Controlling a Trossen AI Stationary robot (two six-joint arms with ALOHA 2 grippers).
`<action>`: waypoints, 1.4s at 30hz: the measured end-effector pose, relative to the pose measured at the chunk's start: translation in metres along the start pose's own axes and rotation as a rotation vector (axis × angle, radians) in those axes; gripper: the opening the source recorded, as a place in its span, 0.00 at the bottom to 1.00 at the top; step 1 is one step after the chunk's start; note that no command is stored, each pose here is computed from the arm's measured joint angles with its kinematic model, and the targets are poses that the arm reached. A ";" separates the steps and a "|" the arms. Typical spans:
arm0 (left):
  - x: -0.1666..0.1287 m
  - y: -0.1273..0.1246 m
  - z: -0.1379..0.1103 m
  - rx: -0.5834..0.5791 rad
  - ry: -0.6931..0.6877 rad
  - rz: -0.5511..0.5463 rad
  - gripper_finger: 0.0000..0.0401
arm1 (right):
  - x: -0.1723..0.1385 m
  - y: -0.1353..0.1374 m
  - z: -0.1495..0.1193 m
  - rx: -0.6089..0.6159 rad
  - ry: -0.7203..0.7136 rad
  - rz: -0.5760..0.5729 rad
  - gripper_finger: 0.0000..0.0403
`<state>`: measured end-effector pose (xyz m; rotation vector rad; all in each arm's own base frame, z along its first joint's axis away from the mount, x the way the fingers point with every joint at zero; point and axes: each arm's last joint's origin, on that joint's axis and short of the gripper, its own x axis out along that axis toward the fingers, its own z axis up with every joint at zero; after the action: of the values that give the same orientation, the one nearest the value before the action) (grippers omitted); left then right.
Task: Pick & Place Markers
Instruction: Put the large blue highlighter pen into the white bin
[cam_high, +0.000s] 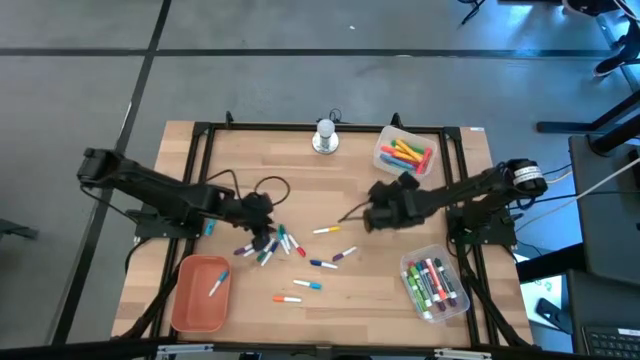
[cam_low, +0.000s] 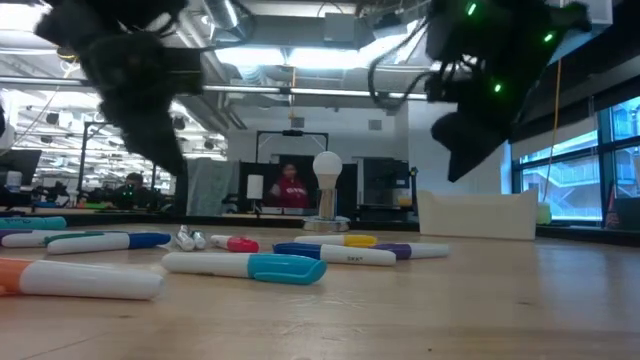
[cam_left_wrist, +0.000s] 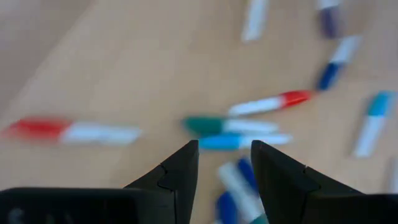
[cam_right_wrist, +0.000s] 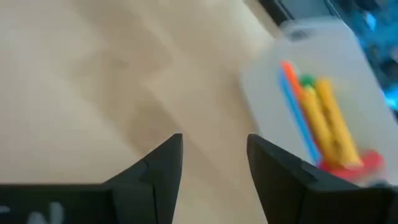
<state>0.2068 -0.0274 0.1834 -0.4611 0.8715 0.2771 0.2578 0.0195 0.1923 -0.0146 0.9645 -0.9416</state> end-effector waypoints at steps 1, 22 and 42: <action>-0.006 0.004 -0.004 -0.016 0.009 0.054 0.36 | -0.004 0.004 -0.001 -0.029 -0.015 0.026 0.44; -0.022 0.047 -0.044 -0.223 0.284 0.615 0.36 | -0.047 0.045 -0.029 0.101 -0.043 0.306 0.44; 0.001 0.088 -0.050 -0.312 0.557 0.738 0.41 | -0.048 0.045 -0.029 0.104 -0.073 0.294 0.44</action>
<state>0.1376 0.0238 0.1305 -0.4984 1.5436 1.0054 0.2573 0.0918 0.1900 0.1747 0.8227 -0.7133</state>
